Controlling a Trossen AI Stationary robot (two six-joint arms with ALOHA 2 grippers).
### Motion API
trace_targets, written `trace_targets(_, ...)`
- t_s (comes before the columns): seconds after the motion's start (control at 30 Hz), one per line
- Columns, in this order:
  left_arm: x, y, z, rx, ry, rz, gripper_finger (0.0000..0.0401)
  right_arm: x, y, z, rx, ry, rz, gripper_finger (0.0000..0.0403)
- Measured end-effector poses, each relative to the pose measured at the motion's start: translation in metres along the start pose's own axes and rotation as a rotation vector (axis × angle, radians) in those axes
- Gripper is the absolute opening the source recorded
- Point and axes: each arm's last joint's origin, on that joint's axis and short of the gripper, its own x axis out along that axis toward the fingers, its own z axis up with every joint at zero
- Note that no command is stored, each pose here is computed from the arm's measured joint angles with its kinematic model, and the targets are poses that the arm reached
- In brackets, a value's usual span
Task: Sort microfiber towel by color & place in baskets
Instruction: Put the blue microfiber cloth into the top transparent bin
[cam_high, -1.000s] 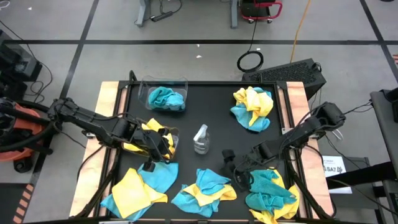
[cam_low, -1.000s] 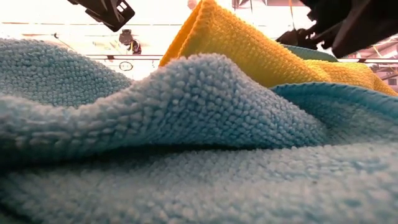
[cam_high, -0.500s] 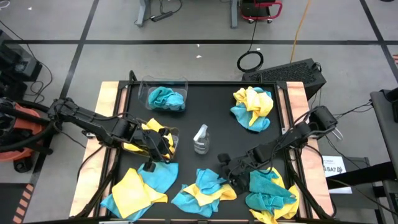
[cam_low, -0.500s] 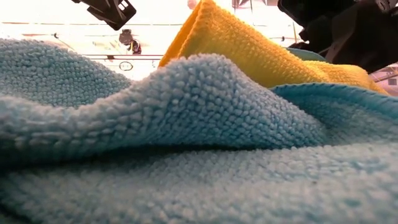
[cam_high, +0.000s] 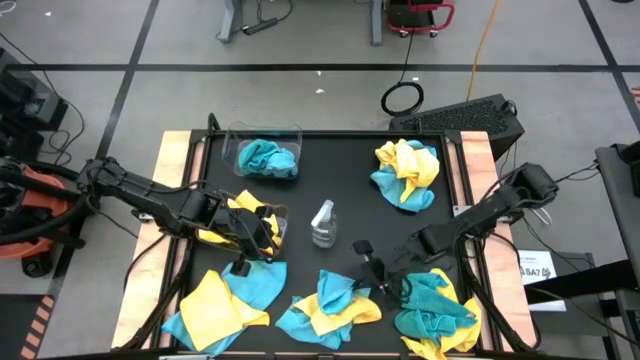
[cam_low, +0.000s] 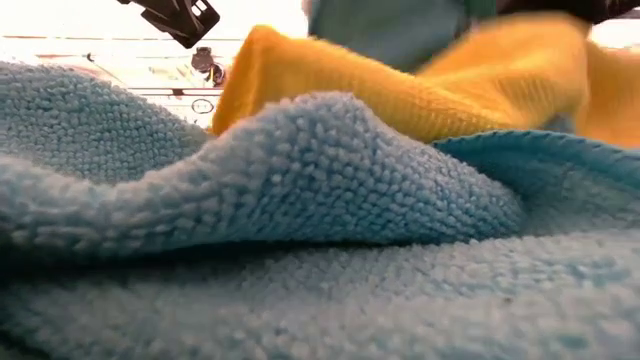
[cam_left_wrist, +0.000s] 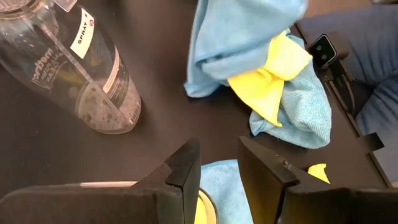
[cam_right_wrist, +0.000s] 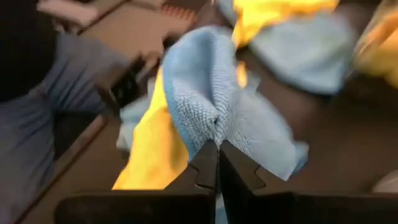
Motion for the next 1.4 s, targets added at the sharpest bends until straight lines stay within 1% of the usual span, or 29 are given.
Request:
trace_targets(0.3, 0.000, 0.000, 0.003, 0.003, -0.030, -0.001, 0.0112, -0.056, 0.002, 0.036, -0.111, -0.210, -0.057, 0.0001)
trace_targets(0.43, 0.000, 0.000, 0.007, 0.014, -0.073, -0.003, 0.0112, -0.074, 0.002, 0.048, -0.159, -0.276, -0.094, 0.0001)
trace_targets(0.5, -0.001, 0.000, 0.011, 0.038, -0.112, 0.004, 0.0112, -0.080, 0.003, 0.056, -0.190, -0.305, -0.101, 0.0001)
trace_targets(0.6, -0.002, 0.001, 0.017, 0.065, -0.178, 0.054, 0.0112, -0.086, 0.004, 0.067, -0.244, -0.303, -0.109, 0.0000)
trace_targets(0.73, -0.003, 0.003, 0.026, 0.124, -0.271, 0.158, 0.0112, -0.094, 0.004, 0.085, -0.309, -0.286, -0.119, 0.0000)
trace_targets(0.8, -0.002, 0.004, 0.033, 0.158, -0.327, 0.209, 0.0118, -0.097, 0.004, 0.094, -0.335, -0.267, -0.122, 0.0000)
trace_targets(0.87, 0.001, 0.005, 0.039, 0.198, -0.374, 0.237, 0.0136, -0.101, 0.005, 0.104, -0.360, -0.258, -0.121, 0.0000)
trace_targets(0.93, 0.005, 0.007, 0.045, 0.227, -0.423, 0.247, 0.0163, -0.106, 0.006, 0.115, -0.389, -0.260, -0.125, 0.0000)
trace_targets(1.03, 0.014, 0.012, 0.052, 0.239, -0.477, 0.220, 0.0214, -0.110, 0.007, 0.130, -0.424, -0.252, -0.124, 0.0000)
trace_targets(1.2, 0.023, 0.023, 0.063, 0.243, -0.589, 0.181, 0.0288, -0.114, 0.009, 0.153, -0.484, -0.262, -0.073, 0.0000)
trace_targets(1.3, 0.024, 0.025, 0.068, 0.267, -0.662, 0.106, 0.0316, -0.110, 0.010, 0.163, -0.514, -0.241, -0.057, 0.0000)
trace_targets(1.4, 0.027, 0.028, 0.073, 0.268, -0.724, -0.025, 0.0331, -0.103, 0.009, 0.170, -0.546, -0.230, -0.061, 0.0000)
